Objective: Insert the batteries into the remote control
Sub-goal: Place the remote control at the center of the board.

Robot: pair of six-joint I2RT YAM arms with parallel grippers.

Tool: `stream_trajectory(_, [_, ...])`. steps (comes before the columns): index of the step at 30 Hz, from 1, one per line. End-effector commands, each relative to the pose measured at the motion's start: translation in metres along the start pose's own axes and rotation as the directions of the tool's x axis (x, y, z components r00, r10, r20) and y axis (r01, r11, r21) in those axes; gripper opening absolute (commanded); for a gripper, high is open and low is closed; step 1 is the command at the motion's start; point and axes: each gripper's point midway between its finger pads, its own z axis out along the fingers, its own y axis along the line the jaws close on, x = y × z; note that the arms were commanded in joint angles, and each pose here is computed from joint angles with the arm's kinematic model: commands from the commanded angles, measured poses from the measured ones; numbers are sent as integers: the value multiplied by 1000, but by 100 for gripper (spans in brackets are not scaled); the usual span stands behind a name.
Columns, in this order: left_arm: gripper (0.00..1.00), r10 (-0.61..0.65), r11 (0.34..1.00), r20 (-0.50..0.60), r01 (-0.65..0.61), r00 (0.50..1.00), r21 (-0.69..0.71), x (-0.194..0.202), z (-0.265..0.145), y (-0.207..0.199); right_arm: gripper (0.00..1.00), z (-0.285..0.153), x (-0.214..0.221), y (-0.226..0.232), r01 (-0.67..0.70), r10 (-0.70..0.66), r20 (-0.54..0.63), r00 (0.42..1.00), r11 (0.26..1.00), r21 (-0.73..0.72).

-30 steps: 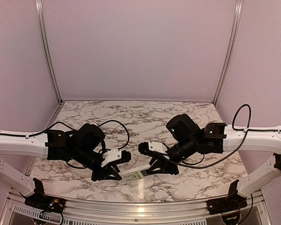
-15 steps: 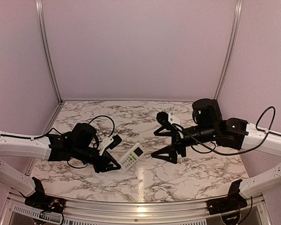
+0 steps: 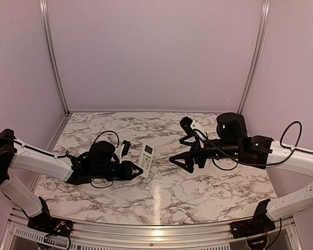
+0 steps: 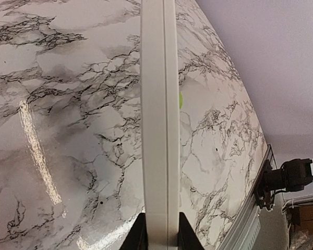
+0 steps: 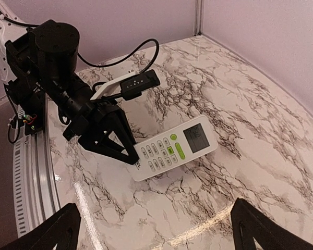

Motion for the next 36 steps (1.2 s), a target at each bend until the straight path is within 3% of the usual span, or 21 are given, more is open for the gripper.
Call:
stream_trajectory(1, [0, -181, 983, 116, 183, 977, -10, -21, 15, -2, 99, 1, -15, -14, -47, 43, 67, 997, 997, 58])
stream_trajectory(6, [0, -225, 969, 83, 233, 971, -89, -9, 36, 15, 99, 6, -12, -15, -51, 48, 55, 997, 997, 53])
stream_trajectory(12, [0, -254, 953, 133, 272, 958, -137, -11, 43, 30, 99, 9, -8, -15, -48, 46, 45, 998, 998, 48])
stream_trajectory(20, [2, -286, 940, 72, 294, 956, -172, 7, 57, 41, 99, 12, -5, -17, -41, 40, 21, 999, 998, 54])
stream_trajectory(25, [19, -301, 928, 74, 310, 951, -205, 10, 53, 49, 99, 13, -3, -17, -13, 13, 0, 1000, 999, 53])
stream_trajectory(29, [25, -299, 918, 71, 308, 951, -250, 13, 48, 57, 99, 14, -2, -16, -9, 9, -4, 1000, 999, 46])
stream_trajectory(36, [46, -248, 904, 93, 265, 964, -336, 7, 28, 69, 99, 15, -1, -15, -8, 9, -9, 1000, 999, 41])
